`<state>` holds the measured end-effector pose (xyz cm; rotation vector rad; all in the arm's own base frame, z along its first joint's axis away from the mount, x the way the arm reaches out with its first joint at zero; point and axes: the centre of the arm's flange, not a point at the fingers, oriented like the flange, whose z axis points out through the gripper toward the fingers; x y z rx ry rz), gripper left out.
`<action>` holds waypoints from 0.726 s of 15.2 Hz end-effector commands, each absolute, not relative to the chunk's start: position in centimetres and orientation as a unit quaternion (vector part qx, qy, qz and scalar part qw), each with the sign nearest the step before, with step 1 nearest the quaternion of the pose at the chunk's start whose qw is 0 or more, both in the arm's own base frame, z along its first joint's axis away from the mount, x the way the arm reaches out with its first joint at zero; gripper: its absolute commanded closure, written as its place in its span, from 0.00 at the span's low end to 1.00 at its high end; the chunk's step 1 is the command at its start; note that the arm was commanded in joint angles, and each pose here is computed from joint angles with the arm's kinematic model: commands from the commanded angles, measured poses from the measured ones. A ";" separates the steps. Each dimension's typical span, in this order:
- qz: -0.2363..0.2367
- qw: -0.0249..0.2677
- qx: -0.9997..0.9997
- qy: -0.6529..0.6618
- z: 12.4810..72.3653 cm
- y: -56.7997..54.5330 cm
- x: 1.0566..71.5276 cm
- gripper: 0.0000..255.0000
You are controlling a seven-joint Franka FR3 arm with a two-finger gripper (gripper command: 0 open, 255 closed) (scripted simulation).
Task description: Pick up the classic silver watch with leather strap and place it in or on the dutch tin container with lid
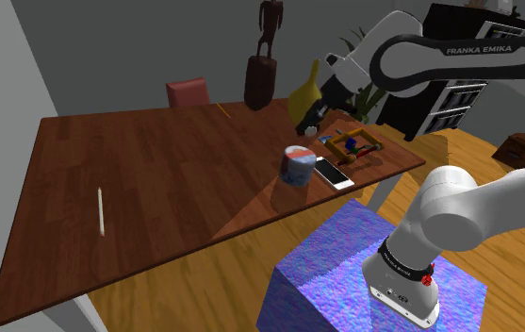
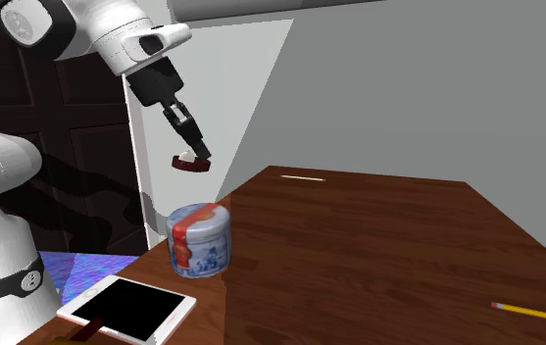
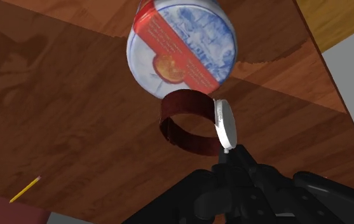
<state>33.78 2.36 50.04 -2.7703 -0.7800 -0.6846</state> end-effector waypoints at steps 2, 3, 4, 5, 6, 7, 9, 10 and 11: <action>-0.230 0.091 -0.932 -0.263 48.5 2.2 33.7 1.00; -0.230 0.091 -0.932 -0.263 47.9 2.2 33.7 1.00; -0.230 0.091 -0.932 -0.263 47.4 2.2 33.7 1.00; -0.230 0.091 -0.932 -0.263 46.9 2.2 33.7 1.00; -0.230 0.091 -0.932 -0.263 46.4 2.2 33.7 1.00; -0.230 0.091 -0.932 -0.263 45.8 2.2 33.7 1.00; -0.230 0.091 -0.932 -0.263 44.8 2.2 33.7 1.00; -0.230 0.091 -0.932 -0.263 44.2 2.2 33.7 1.00; -0.230 0.091 -0.932 -0.263 43.7 2.2 33.7 1.00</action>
